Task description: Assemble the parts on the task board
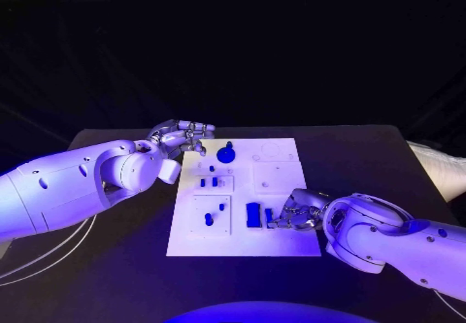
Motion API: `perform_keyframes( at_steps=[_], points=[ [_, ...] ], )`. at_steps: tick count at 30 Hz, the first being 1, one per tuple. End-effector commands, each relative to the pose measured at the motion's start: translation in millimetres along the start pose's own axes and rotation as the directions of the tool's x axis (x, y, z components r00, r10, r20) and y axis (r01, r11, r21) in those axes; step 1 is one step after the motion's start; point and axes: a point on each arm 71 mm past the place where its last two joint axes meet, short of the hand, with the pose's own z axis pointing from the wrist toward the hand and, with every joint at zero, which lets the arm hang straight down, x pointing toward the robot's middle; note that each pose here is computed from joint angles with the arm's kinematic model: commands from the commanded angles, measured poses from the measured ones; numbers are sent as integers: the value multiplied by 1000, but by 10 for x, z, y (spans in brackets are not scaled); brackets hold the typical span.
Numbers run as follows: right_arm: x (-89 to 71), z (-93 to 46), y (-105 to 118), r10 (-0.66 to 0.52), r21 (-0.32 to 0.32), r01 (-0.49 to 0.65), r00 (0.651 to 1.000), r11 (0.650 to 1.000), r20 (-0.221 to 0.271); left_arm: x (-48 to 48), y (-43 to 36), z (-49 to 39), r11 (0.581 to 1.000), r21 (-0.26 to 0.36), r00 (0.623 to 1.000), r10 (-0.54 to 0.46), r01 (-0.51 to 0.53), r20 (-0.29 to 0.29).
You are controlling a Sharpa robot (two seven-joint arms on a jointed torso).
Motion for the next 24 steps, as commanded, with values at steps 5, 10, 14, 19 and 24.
perform_keyframes(
  at_steps=[5,10,14,19,24],
  points=[
    [52,80,-39,-9,36,11,999,999,-54,32,-8,7,1000,6,1000,-1,1,-22],
    [50,77,-30,1,29,1,999,1000,-47,29,-8,6,1000,5,1000,-1,1,-22],
    [31,49,-14,31,-3,-31,999,1000,-22,25,-7,5,1000,5,1000,0,1,-21],
    [-45,-2,1,96,-66,-94,995,993,23,16,-7,6,1000,5,1000,0,0,-18],
    [-290,-38,22,234,-178,-217,969,960,76,-4,-3,13,1000,9,1000,1,-1,-10]
  ],
)
